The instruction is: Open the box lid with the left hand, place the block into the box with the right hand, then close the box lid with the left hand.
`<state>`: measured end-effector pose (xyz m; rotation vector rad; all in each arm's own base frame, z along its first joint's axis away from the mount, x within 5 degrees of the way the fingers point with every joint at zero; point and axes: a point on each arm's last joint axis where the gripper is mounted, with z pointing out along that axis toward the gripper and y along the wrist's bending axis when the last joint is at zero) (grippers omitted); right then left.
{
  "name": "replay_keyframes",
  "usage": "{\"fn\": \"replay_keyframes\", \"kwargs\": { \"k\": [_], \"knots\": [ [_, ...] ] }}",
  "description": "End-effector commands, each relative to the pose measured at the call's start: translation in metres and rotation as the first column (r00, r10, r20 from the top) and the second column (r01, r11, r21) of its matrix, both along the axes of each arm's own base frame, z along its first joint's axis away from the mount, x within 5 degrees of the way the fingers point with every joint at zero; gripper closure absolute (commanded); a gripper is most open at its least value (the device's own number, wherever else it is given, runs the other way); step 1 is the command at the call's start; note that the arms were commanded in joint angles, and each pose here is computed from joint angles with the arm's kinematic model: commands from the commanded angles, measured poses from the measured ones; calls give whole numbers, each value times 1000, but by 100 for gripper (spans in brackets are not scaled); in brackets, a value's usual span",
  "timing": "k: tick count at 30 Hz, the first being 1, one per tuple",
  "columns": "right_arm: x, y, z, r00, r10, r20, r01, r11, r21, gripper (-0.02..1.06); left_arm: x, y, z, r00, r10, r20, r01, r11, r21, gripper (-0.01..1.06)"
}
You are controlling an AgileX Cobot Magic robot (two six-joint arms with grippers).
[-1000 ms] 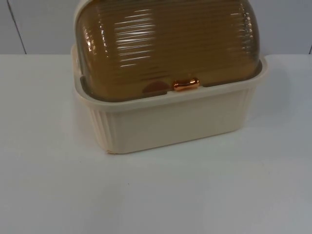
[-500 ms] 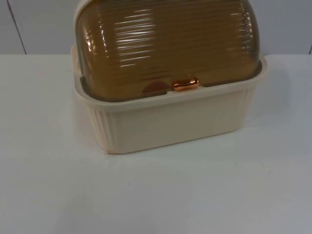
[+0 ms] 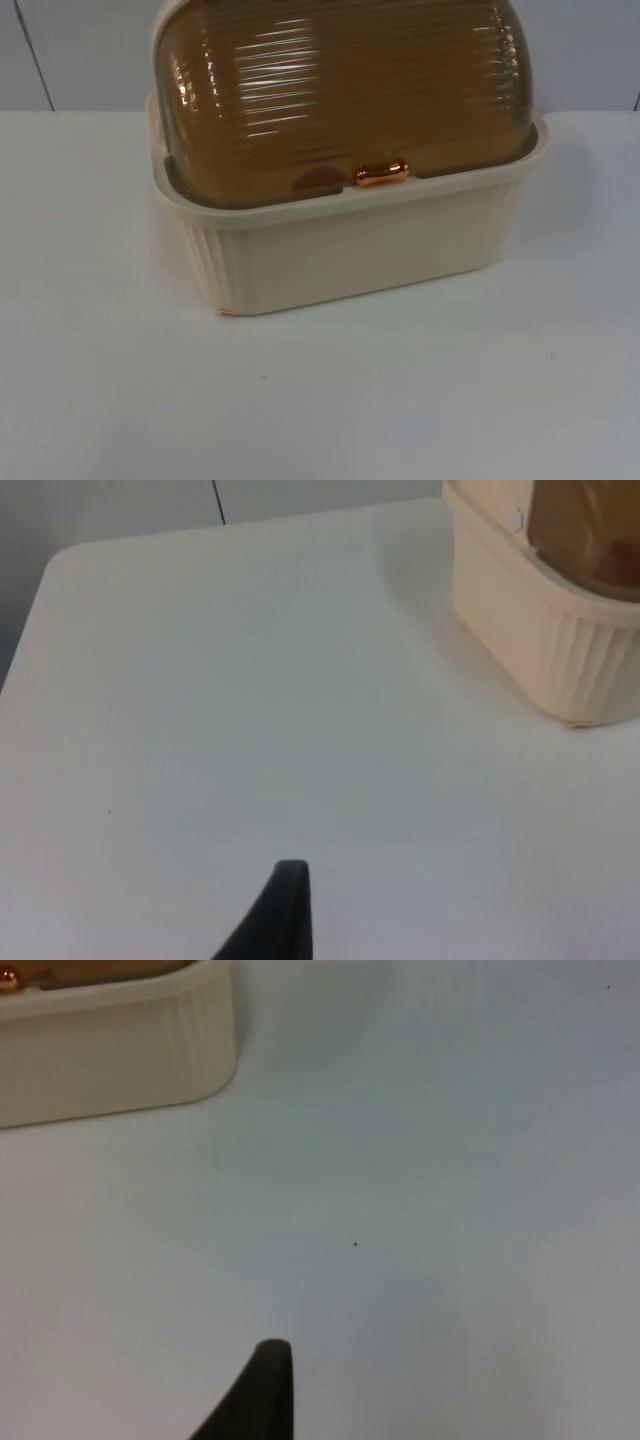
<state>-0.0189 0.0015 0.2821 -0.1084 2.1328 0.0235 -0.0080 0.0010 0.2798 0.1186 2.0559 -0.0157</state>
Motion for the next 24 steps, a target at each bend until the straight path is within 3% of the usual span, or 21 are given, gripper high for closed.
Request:
{"fn": "replay_keyframes", "kwargs": {
  "k": [1, 24],
  "knots": [
    [0, -1, 0, 1000, 1, 4, -1, 1000, -6, 0, 2, 1, 0, 1000, 20, 24, -19, 999, -28, 0],
    [2, 0, 0, 1000, 3, 19, -3, 1000, -2, 0, 4, 2, -6, 999, 42, -7, -42, 999, -11, 0]
  ]
}}
